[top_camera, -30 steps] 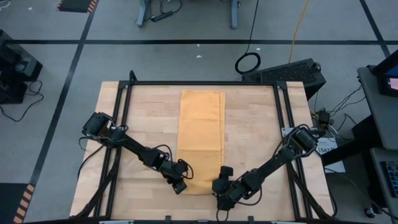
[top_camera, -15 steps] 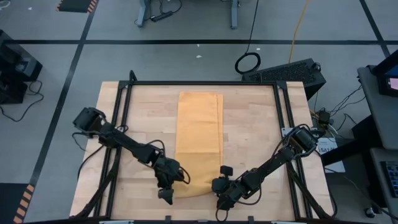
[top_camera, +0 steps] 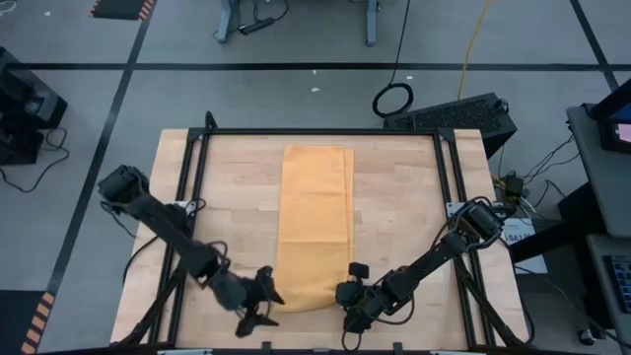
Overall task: Roll towel
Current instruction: Roll the yellow towel
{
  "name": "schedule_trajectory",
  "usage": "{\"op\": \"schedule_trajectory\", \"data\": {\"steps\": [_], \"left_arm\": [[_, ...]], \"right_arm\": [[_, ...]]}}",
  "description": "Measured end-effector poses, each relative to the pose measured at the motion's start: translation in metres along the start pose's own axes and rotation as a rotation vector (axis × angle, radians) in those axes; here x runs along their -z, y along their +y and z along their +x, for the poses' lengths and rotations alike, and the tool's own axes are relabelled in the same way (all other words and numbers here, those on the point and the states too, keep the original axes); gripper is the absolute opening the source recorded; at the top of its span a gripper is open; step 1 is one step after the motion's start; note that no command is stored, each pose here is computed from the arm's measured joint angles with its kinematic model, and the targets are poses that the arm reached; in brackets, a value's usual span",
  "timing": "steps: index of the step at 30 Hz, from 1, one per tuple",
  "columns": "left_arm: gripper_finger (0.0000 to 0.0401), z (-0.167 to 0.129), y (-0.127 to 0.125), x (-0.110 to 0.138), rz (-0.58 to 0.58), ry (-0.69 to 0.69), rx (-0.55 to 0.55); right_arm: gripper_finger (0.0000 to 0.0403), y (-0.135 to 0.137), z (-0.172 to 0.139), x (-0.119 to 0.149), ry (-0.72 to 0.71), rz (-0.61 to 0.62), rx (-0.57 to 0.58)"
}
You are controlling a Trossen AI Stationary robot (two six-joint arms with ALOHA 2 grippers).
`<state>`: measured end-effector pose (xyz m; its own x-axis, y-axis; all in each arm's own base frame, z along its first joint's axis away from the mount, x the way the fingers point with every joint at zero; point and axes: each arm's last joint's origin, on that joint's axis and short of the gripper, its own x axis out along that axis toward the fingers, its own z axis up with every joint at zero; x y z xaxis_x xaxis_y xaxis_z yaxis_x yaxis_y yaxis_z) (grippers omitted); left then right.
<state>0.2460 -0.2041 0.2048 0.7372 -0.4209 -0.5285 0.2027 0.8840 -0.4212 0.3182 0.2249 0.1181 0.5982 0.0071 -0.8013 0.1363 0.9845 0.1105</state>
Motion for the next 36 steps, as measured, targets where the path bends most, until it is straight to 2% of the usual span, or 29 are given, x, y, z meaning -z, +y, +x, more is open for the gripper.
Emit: {"op": "schedule_trajectory", "data": {"steps": [3, 10, 15, 22, 27, 30, 32, 36], "left_arm": [[0.0316, 0.011, -0.005, 0.008, 0.039, -0.071, -0.059], [0.0393, 0.040, 0.000, 0.045, 0.158, -0.011, -0.210], [0.0395, 0.050, 0.007, 0.057, 0.223, -0.016, -0.319], [0.0393, 0.063, 0.015, 0.074, 0.229, 0.061, -0.333], [0.0393, 0.064, 0.021, 0.080, 0.231, 0.088, -0.385], [0.0386, 0.064, 0.024, 0.079, 0.225, 0.098, -0.403], [0.0363, 0.065, 0.027, 0.078, 0.192, 0.095, -0.410], [0.0268, 0.065, 0.026, 0.076, 0.144, 0.089, -0.408]], "right_arm": [[0.0059, 0.000, 0.000, 0.000, 0.000, 0.001, 0.000], [0.0059, 0.000, 0.000, 0.000, -0.001, 0.006, 0.000], [0.0059, 0.000, 0.000, 0.000, -0.003, 0.007, 0.002], [0.0059, 0.000, 0.000, 0.000, -0.004, 0.002, 0.003], [0.0059, 0.000, 0.000, 0.000, -0.003, 0.003, 0.003], [0.0059, 0.000, 0.000, 0.000, -0.003, 0.003, 0.003], [0.0059, 0.000, 0.000, 0.000, -0.003, 0.003, 0.003], [0.0059, 0.000, 0.000, 0.000, 0.004, 0.010, -0.004]]}}
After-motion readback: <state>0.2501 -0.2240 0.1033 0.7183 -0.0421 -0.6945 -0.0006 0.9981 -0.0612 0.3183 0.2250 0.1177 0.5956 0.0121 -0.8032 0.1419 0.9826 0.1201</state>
